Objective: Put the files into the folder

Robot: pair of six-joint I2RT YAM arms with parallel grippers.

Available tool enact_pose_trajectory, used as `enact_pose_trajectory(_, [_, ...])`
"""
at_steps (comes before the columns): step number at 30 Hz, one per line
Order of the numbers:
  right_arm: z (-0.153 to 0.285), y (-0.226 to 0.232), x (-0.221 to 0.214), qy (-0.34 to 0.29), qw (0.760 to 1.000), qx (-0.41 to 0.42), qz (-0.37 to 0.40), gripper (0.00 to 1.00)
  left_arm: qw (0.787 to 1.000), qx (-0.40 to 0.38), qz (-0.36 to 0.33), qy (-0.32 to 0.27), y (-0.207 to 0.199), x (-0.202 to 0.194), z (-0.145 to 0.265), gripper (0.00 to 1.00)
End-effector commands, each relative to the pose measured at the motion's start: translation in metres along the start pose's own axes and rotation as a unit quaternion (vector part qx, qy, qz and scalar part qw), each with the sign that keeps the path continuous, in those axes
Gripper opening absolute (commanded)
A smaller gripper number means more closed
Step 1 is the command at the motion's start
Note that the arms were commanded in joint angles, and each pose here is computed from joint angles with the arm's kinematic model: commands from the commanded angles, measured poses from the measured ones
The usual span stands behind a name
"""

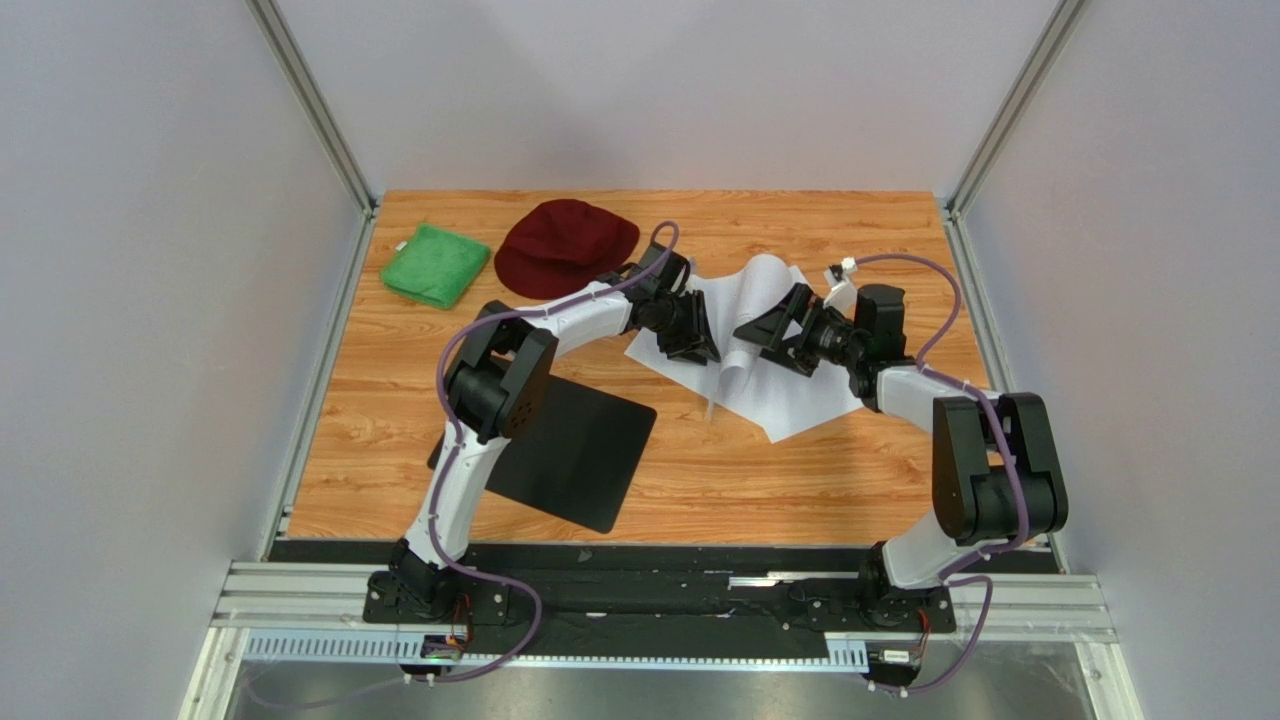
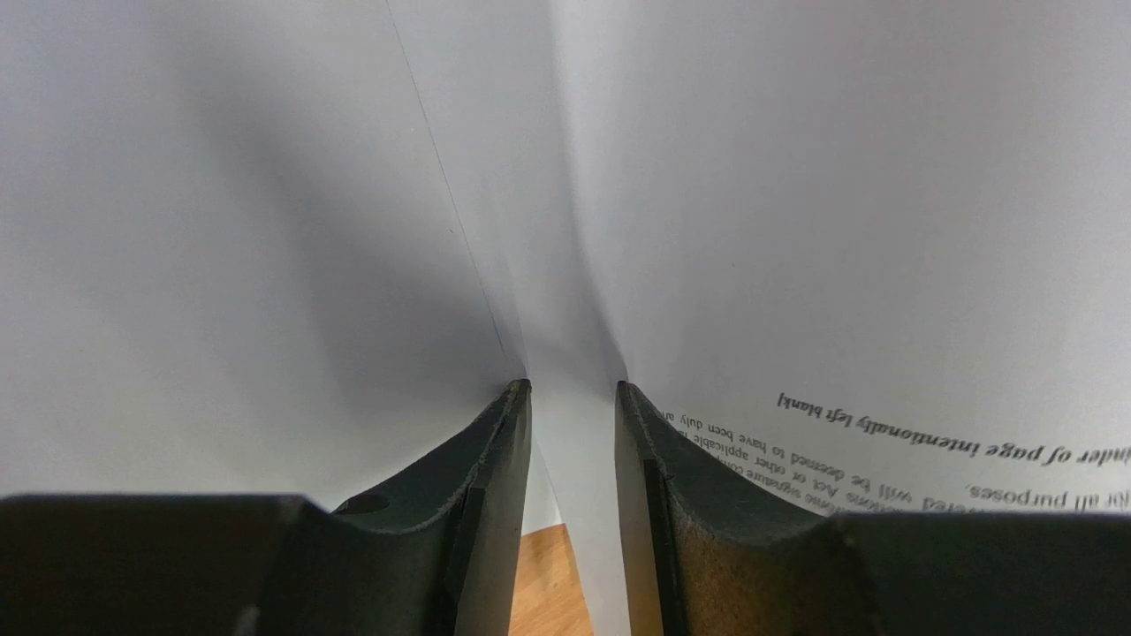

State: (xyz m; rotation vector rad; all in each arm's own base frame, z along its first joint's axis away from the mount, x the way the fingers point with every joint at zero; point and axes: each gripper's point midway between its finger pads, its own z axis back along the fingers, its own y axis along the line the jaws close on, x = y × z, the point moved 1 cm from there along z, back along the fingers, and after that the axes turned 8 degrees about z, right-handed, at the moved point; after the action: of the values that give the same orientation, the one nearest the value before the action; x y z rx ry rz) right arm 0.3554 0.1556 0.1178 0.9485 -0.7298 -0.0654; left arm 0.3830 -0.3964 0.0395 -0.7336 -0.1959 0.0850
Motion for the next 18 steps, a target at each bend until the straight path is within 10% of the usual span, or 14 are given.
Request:
enact_pose_trajectory(1, [0.001, 0.040, 0.039, -0.049, 0.995, 0.082, 0.008, 1.00, 1.000, 0.009, 0.007, 0.011, 0.013, -0.004, -0.006, 0.39])
enact_pose_trajectory(18, [-0.020, -0.004, 0.008, -0.033, 0.999, 0.025, -0.006, 0.90, 1.000, -0.002, 0.011, 0.013, 0.012, -0.005, -0.005, 0.39])
